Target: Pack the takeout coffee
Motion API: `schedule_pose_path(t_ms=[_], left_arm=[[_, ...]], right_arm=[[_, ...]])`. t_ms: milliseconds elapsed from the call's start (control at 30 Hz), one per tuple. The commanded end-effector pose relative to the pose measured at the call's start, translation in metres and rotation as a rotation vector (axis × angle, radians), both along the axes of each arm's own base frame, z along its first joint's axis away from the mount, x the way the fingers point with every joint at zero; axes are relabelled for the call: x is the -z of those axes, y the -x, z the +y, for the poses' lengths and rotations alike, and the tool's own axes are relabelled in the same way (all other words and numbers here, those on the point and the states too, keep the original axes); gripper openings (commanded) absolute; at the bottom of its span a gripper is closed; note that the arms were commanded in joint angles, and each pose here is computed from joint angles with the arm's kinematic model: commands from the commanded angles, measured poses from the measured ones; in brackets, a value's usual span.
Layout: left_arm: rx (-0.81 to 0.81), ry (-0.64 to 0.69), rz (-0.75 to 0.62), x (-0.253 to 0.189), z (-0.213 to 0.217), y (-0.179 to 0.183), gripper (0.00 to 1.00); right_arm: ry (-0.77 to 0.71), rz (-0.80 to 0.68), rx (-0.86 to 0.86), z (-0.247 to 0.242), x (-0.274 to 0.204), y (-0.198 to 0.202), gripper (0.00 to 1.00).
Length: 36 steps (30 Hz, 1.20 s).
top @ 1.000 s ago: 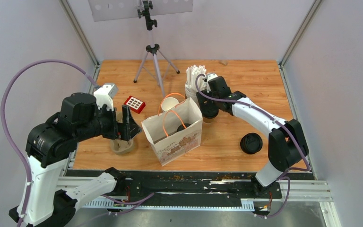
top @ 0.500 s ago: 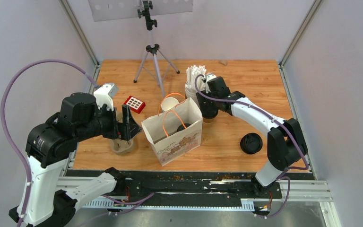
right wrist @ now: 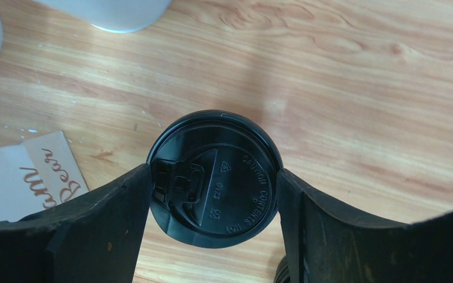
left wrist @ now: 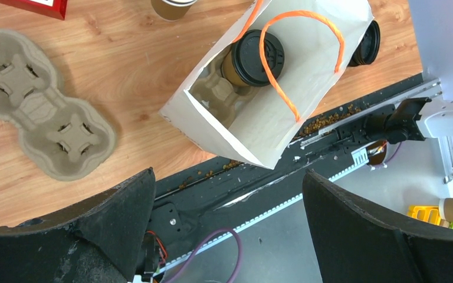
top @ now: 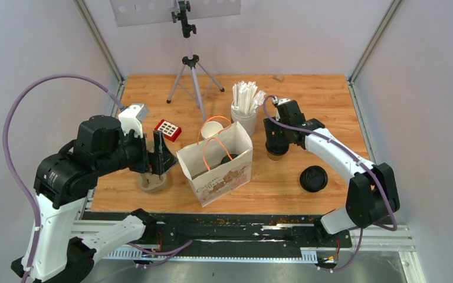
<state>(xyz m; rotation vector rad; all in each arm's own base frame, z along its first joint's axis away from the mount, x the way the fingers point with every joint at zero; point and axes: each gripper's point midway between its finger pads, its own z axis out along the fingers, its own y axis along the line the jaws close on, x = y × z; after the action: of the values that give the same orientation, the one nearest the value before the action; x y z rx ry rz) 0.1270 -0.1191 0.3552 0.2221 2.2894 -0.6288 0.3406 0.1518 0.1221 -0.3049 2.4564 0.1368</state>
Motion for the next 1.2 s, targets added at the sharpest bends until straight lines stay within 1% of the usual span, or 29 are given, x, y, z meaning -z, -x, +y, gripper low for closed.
schedule_pose_path(t_ms=[0, 67, 167, 267, 333, 367, 400, 433, 500, 600, 700, 867, 1000, 1167], left_arm=[[0.027, 0.013, -0.037, -0.005, -0.006, -0.007, 1.00], [0.030, 0.012, -0.037, -0.005, -0.007, -0.007, 1.00], [0.032, 0.012, -0.038, -0.005, -0.008, -0.008, 1.00], [0.035, 0.011, -0.036, -0.004, -0.008, -0.008, 1.00], [0.036, 0.011, -0.033, -0.003, -0.009, -0.009, 1.00], [0.037, 0.012, -0.031, -0.002, -0.009, -0.009, 1.00], [0.039, 0.012, -0.030, -0.001, -0.009, -0.008, 1.00], [0.041, 0.010, -0.029, -0.001, -0.010, -0.009, 1.00], [0.045, 0.008, -0.023, 0.002, -0.010, -0.008, 1.00], [0.051, 0.000, -0.023, 0.003, -0.010, -0.009, 1.00], [0.057, -0.006, -0.028, 0.002, -0.011, -0.011, 1.00], [0.058, -0.016, -0.024, 0.005, -0.012, -0.013, 1.00], [0.059, -0.022, -0.029, 0.005, -0.010, -0.013, 1.00], [0.060, -0.022, -0.025, 0.005, -0.011, -0.014, 1.00]], right_arm=[[-0.048, -0.007, 0.061, -0.013, -0.006, 0.013, 0.71], [-0.060, -0.015, 0.065, -0.016, -0.004, 0.015, 0.72], [-0.065, -0.013, 0.070, -0.021, -0.004, 0.015, 0.76], [-0.053, -0.026, 0.060, -0.024, -0.009, 0.014, 0.83], [-0.052, -0.063, 0.042, -0.025, -0.019, 0.014, 0.89], [-0.051, -0.082, 0.031, -0.026, -0.023, 0.014, 0.92], [-0.051, -0.107, 0.025, -0.027, -0.028, 0.014, 0.99], [-0.049, -0.129, 0.018, -0.028, -0.032, 0.014, 1.00], [-0.044, -0.166, 0.007, -0.031, -0.037, 0.015, 1.00], [-0.034, -0.191, -0.023, -0.032, -0.036, 0.018, 0.96], [-0.025, -0.195, -0.057, -0.032, -0.031, 0.022, 0.93], [-0.022, -0.205, -0.127, -0.027, -0.023, 0.025, 0.93], [-0.033, -0.184, -0.166, -0.020, -0.014, 0.025, 0.92], [-0.030, -0.182, -0.178, -0.018, -0.016, 0.021, 0.89]])
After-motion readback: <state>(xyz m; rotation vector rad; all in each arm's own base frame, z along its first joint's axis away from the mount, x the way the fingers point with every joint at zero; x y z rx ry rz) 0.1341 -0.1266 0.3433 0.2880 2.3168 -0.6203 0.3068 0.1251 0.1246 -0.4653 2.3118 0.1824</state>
